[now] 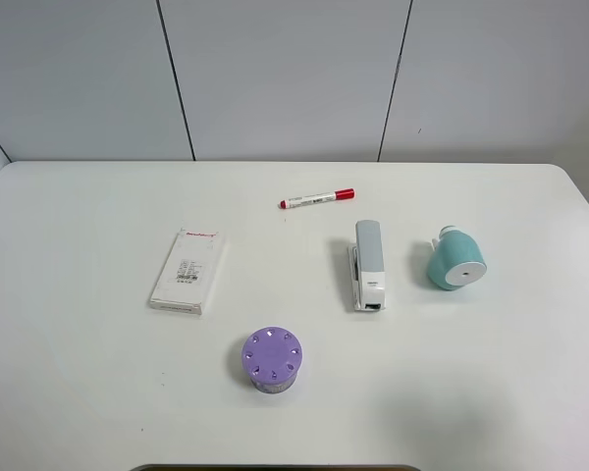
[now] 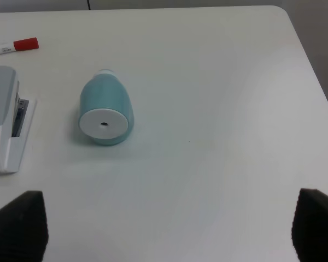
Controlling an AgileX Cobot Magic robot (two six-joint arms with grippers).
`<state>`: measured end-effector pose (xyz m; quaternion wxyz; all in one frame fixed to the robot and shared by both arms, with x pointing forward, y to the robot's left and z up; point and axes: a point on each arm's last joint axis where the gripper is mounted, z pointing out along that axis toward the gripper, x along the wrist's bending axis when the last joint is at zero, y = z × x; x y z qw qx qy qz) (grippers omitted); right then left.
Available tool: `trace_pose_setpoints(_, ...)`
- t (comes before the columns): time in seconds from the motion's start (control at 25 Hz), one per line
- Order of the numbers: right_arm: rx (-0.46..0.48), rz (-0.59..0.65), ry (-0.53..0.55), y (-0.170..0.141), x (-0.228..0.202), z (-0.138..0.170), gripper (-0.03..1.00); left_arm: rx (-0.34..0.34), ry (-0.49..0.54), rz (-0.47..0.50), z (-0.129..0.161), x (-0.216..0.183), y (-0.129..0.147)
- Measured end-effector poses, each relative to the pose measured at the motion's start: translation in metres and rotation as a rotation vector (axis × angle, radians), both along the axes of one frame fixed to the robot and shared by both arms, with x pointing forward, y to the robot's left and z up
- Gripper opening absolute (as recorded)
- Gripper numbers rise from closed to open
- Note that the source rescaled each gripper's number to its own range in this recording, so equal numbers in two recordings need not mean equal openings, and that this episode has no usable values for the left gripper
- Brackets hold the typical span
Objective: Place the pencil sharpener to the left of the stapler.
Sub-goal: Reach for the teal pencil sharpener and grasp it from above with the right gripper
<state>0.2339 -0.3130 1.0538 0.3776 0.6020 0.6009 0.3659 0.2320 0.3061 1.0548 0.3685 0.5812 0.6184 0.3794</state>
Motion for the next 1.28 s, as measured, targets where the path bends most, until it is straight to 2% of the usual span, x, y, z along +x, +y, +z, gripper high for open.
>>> trace_pose_setpoints(0.76, 0.013, 0.009, 0.005, 0.001, 0.0, 0.0, 1.0, 0.0, 0.0, 0.0, 0.0, 0.0, 0.0)
trace_pose_setpoints(0.92, 0.004, 0.009, 0.069, 0.003, 0.012, 0.008, 1.0, 0.0, 0.0, 0.0, 0.0, 0.0, 0.0)
trace_pose_setpoints(1.28, -0.03, 0.01, 0.316, 0.013, 0.073, 0.032, 1.0, 0.0, 0.0, 0.0, 0.0, 0.0, 0.0)
